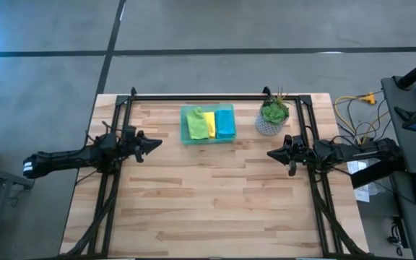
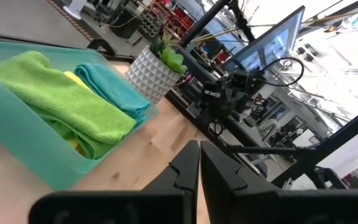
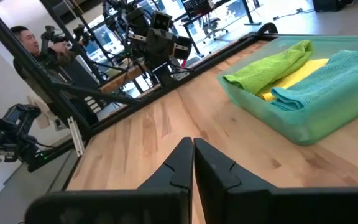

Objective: Fold microfiber towels
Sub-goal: Return to Home Position

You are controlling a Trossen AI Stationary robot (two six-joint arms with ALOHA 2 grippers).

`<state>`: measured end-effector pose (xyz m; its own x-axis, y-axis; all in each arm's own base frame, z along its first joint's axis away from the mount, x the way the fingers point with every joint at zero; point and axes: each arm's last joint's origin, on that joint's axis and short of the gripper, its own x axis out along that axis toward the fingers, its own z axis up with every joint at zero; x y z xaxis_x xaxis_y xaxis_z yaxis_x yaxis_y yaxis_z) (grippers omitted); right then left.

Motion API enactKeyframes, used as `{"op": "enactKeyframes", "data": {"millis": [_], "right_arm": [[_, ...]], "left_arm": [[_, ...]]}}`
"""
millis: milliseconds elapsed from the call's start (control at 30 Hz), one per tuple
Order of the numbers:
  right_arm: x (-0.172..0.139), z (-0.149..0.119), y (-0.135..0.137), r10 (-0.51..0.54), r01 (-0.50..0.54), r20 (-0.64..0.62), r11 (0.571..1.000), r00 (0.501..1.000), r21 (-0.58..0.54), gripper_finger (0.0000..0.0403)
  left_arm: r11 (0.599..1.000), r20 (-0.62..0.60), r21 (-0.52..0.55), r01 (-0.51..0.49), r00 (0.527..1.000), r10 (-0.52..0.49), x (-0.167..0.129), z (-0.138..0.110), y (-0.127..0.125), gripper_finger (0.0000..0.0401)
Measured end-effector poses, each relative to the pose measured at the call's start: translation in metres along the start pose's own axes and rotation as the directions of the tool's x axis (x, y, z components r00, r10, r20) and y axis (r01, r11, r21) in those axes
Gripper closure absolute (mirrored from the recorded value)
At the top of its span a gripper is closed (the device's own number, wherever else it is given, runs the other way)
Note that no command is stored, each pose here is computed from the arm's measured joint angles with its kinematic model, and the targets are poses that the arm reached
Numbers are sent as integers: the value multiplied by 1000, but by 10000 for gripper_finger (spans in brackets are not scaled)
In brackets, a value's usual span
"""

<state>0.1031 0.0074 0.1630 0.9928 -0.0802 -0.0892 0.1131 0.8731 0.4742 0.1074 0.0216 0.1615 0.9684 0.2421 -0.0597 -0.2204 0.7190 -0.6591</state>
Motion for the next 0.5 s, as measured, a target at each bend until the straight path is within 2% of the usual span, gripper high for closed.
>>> {"op": "enactKeyframes", "data": {"millis": [500], "right_arm": [[0,0,0,0,0,0,1000,1000,0,394]], "left_arm": [[1000,-13,1,-12,1000,12,1,-1,1,401]]}}
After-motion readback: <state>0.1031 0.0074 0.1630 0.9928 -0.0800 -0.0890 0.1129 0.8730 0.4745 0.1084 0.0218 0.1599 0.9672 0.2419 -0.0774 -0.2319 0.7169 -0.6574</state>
